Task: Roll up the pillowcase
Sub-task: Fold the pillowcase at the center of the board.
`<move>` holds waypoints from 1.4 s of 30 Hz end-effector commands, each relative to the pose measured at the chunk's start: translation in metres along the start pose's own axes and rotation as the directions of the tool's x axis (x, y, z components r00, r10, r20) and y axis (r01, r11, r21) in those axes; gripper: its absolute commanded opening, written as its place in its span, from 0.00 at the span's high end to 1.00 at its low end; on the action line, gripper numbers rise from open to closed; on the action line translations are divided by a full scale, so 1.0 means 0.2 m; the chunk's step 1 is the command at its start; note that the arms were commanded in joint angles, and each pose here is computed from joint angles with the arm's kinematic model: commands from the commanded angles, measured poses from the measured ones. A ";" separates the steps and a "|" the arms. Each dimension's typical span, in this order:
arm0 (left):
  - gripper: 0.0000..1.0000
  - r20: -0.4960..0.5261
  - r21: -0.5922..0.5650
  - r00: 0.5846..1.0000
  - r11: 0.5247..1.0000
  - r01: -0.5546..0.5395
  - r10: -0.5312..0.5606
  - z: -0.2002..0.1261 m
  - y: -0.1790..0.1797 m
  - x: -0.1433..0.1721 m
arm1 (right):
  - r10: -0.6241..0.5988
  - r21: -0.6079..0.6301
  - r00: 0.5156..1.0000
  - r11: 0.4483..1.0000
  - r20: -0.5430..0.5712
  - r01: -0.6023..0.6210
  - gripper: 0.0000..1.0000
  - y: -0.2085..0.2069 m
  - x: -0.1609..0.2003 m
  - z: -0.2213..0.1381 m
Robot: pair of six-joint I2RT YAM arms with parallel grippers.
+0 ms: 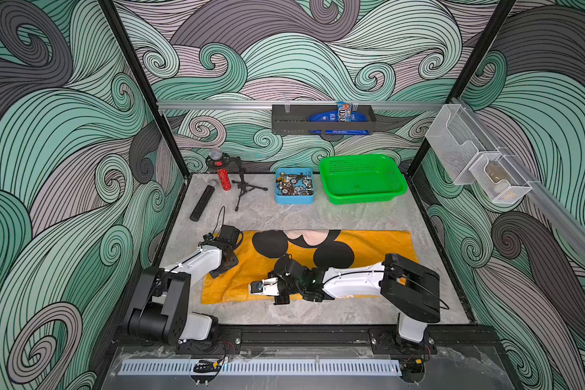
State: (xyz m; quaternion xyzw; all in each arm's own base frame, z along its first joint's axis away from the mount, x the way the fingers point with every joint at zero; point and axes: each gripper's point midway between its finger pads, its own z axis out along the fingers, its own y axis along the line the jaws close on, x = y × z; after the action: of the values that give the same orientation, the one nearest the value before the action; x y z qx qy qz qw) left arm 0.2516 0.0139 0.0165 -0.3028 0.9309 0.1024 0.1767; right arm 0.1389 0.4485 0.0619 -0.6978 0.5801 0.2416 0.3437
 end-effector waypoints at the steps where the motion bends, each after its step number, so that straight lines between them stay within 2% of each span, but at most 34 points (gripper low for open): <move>1: 0.42 -0.013 -0.016 1.000 1.000 -0.014 0.014 0.02 0.02 0.01 | 0.020 -0.079 1.000 0.997 -0.016 -0.021 1.00 0.11 0.04 -0.01; 7: 0.42 -0.022 -0.036 0.999 0.999 -0.030 0.029 0.04 0.02 0.01 | 0.035 -0.161 0.998 0.986 -0.043 -0.041 1.00 0.21 0.10 0.03; 13: 0.41 -0.003 -0.045 0.999 0.998 -0.035 0.035 0.02 0.03 -0.01 | 0.043 -0.156 0.996 0.986 -0.079 -0.055 0.98 0.20 0.16 0.09; 19: 0.38 0.074 -0.046 0.996 0.998 -0.041 0.044 -0.09 0.02 -0.14 | 0.071 -0.164 0.996 0.983 -0.053 -0.079 0.83 0.18 0.12 0.09; 25: 0.37 0.156 -0.060 0.981 0.993 -0.103 0.111 -0.18 0.04 -0.30 | 0.135 -0.135 0.989 0.983 0.053 -0.127 0.64 0.06 -0.03 -0.01; 28: 0.36 0.144 -0.039 0.985 0.995 -0.089 0.094 -0.17 0.07 -0.35 | 0.151 -0.104 0.984 0.984 0.090 -0.141 0.62 -0.01 -0.08 -0.08; 32: 0.38 0.088 -0.050 0.994 0.997 -0.065 0.069 -0.10 0.11 -0.33 | 0.162 -0.050 0.979 0.986 0.123 -0.156 0.59 -0.09 -0.11 -0.18; 37: 0.39 0.013 -0.003 0.998 0.998 -0.065 0.065 -0.03 0.07 -0.23 | 0.208 0.044 0.968 0.975 0.143 -0.216 0.50 -0.22 -0.04 -0.35; 42: 0.44 -0.034 -0.066 0.998 0.997 -0.046 0.044 0.03 0.13 -0.15 | 0.248 0.123 0.956 0.956 0.155 -0.267 0.48 -0.32 0.06 -0.49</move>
State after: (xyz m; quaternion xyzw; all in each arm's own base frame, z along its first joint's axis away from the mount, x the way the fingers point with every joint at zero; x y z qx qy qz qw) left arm 0.2693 0.0529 0.0343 -0.2790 0.9364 0.1296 0.1689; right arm 0.1889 0.3856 0.1290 -0.5894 0.6400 0.2970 0.3935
